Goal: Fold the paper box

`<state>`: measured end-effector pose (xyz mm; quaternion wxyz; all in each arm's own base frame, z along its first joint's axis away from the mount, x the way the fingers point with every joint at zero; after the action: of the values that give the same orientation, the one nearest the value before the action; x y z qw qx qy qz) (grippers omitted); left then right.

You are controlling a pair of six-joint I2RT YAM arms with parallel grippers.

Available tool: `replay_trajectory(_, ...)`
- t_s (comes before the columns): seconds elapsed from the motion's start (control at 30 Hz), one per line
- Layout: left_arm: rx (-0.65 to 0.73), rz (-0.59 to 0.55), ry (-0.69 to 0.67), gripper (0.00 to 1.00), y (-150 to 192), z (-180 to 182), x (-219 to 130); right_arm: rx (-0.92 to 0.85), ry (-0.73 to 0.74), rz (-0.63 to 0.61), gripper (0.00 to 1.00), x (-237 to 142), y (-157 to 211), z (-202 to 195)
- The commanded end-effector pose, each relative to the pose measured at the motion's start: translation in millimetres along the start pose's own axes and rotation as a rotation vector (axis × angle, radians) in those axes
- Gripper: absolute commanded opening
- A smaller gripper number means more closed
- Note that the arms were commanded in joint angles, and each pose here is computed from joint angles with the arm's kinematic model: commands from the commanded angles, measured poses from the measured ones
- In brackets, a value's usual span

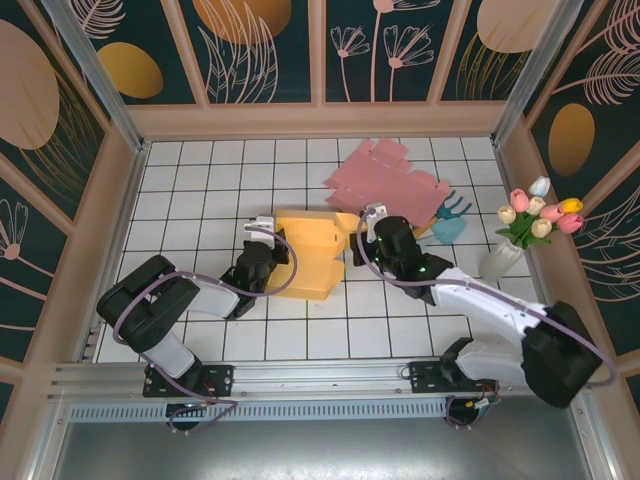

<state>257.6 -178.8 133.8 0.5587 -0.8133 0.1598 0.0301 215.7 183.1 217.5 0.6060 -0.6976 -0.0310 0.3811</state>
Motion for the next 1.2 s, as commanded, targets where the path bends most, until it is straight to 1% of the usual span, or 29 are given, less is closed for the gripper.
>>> replay_trajectory(0.0, 0.014, -0.029, -0.016, 0.00, -6, -3, 1, -0.050, 0.085, 0.007, 0.14, -27, -5, -7)
replay_trajectory(0.03, 0.016, -0.029, -0.018, 0.00, -7, -2, 0, -0.056, 0.117, -0.002, 0.16, -35, -7, -10)
replay_trajectory(0.1, 0.018, -0.034, -0.019, 0.00, -8, -1, -2, -0.085, 0.203, -0.002, 0.24, -47, -6, -18)
replay_trajectory(0.13, 0.020, -0.034, -0.015, 0.00, -8, -1, -4, -0.090, 0.288, -0.005, 0.31, -52, -4, -26)
replay_trajectory(0.17, 0.019, -0.035, -0.007, 0.00, -8, -1, -6, -0.091, 0.333, -0.014, 0.33, -55, -3, -31)
replay_trajectory(0.2, 0.019, -0.036, -0.002, 0.00, -9, -1, -7, -0.087, 0.349, -0.024, 0.33, -57, -2, -35)
replay_trajectory(0.27, 0.027, -0.038, 0.007, 0.00, -10, 0, -10, -0.084, 0.357, -0.049, 0.38, -58, -1, -41)
replay_trajectory(0.37, 0.050, -0.038, 0.025, 0.00, -12, -1, -14, -0.116, 0.354, -0.065, 0.42, -53, 2, -54)
replay_trajectory(0.5, 0.055, -0.045, 0.056, 0.00, -15, -1, -20, -0.182, 0.196, -0.127, 0.45, -41, 12, -64)
replay_trajectory(0.57, 0.061, -0.047, 0.076, 0.00, -16, -1, -23, -0.232, 0.105, -0.178, 0.45, -36, 16, -64)
replay_trajectory(0.63, 0.065, -0.049, 0.095, 0.00, -17, -2, -24, -0.278, 0.044, -0.208, 0.45, -32, 20, -62)
replay_trajectory(0.77, 0.067, -0.052, 0.114, 0.00, -18, -5, -22, -0.323, -0.011, -0.189, 0.45, -21, 25, -62)
replay_trajectory(0.9, 0.064, -0.055, 0.121, 0.00, -19, -8, -19, -0.353, -0.139, -0.170, 0.43, -10, 34, -54)
replay_trajectory(1.03, 0.054, -0.057, 0.122, 0.00, -20, -9, -19, -0.403, -0.290, -0.226, 0.41, -11, 40, -38)
replay_trajectory(1.17, 0.046, -0.049, 0.138, 0.00, -20, -10, -18, -0.446, -0.357, -0.259, 0.41, -14, 39, -25)
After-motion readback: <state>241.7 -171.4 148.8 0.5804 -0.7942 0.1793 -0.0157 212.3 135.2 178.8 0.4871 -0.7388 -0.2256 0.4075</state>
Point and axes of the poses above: each hand's point on the last joint's axis, 136 mm out from that joint toward the fingers, its own x axis out along the fingers, its own z axis along the line the jaws close on, y = z × x, the point moved 10 cm from there along -x, back along the fingers, and after that the axes turned 13 degrees about -x, right-handed, at the moved point
